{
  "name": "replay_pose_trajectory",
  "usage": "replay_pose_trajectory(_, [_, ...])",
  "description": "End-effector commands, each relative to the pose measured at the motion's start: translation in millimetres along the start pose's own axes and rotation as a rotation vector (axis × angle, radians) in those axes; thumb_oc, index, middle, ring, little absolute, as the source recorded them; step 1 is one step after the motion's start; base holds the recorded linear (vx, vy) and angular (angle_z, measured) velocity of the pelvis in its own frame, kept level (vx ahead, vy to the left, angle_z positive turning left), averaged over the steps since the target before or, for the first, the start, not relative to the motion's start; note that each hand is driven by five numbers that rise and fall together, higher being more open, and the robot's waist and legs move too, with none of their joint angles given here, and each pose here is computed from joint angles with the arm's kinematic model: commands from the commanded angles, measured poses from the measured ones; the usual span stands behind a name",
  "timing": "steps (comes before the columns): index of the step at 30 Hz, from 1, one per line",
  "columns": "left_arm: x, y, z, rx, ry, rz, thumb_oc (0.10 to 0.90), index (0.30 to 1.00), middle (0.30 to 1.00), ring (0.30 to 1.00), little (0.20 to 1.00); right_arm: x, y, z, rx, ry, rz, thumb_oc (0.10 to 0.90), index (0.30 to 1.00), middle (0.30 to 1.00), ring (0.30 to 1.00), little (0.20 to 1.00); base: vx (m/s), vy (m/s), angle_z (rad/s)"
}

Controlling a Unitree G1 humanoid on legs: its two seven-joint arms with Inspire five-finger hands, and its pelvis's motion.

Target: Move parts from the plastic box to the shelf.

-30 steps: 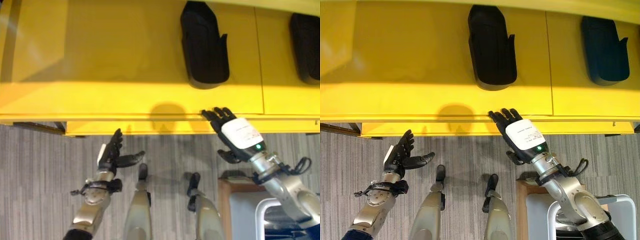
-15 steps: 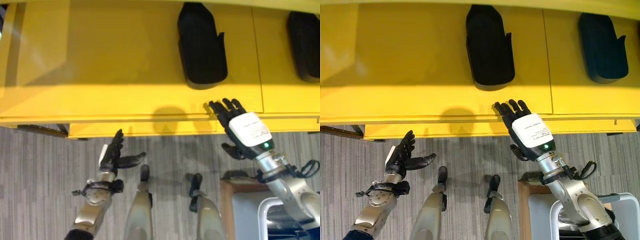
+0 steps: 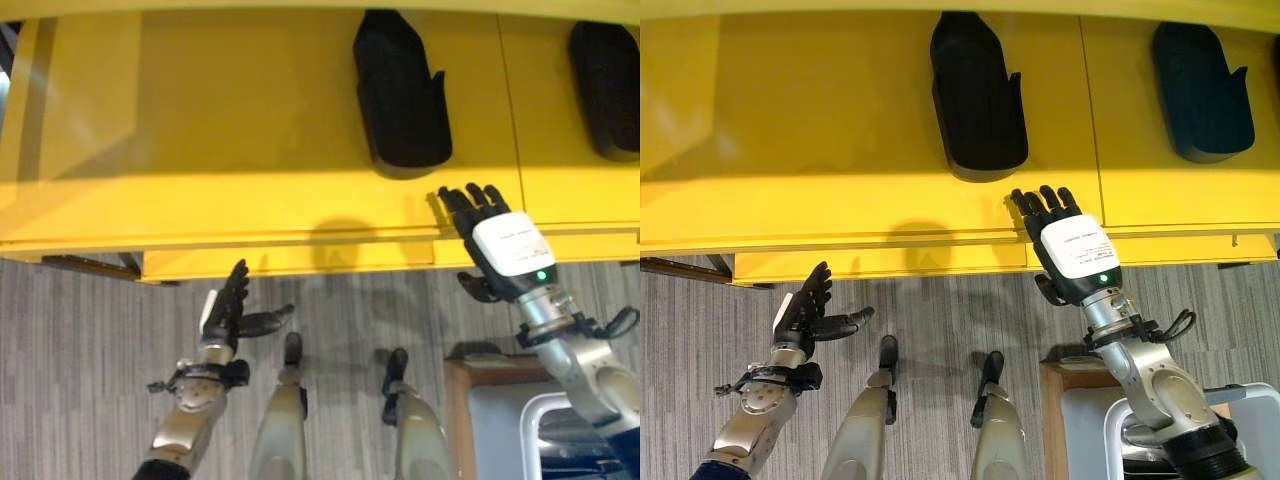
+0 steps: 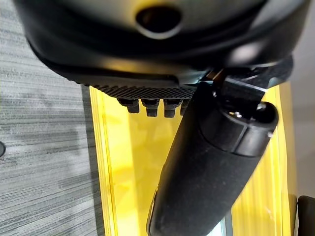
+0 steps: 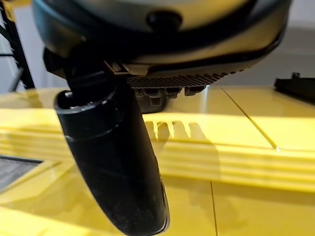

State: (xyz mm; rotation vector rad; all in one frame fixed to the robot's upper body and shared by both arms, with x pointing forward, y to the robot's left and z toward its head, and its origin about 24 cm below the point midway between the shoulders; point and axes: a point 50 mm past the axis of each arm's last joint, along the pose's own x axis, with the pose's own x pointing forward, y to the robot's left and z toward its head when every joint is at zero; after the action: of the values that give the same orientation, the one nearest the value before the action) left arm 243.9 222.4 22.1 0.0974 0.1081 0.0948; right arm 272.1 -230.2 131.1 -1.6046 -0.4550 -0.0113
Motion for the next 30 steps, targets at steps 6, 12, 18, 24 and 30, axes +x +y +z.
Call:
replay_pose_trajectory(6, [-3,2,16,-0.005,-0.113,-0.016,0.9,1.0,1.0,1.0,1.0,27,-12,9,0.019,-0.051,-0.079,0.9,1.0,1.0,1.0,1.0,0.0,0.0,0.0])
replay_pose_trajectory(12, [-3,3,15,-0.01,-0.11,-0.01,0.9,1.0,1.0,1.0,1.0,33,-6,13,0.031,-0.059,-0.052,0.9,1.0,1.0,1.0,1.0,0.0,-0.001,0.01])
replay_pose_trajectory(18, [-3,2,17,-0.012,-0.115,-0.013,0.9,1.0,1.0,1.0,1.0,42,-8,23,0.036,-0.098,-0.052,0.9,1.0,1.0,1.0,1.0,0.0,0.0,0.0])
replay_pose_trajectory(24, [-2,2,17,-0.014,-0.116,-0.011,0.9,1.0,1.0,1.0,1.0,52,-12,36,0.058,-0.145,-0.058,0.9,1.0,1.0,1.0,1.0,0.01,0.0,0.0])
replay_pose_trajectory(30, [-3,3,18,-0.016,-0.12,-0.006,0.9,1.0,1.0,1.0,1.0,57,-12,38,0.076,-0.143,-0.062,0.9,1.0,1.0,1.0,1.0,0.01,0.0,0.03])
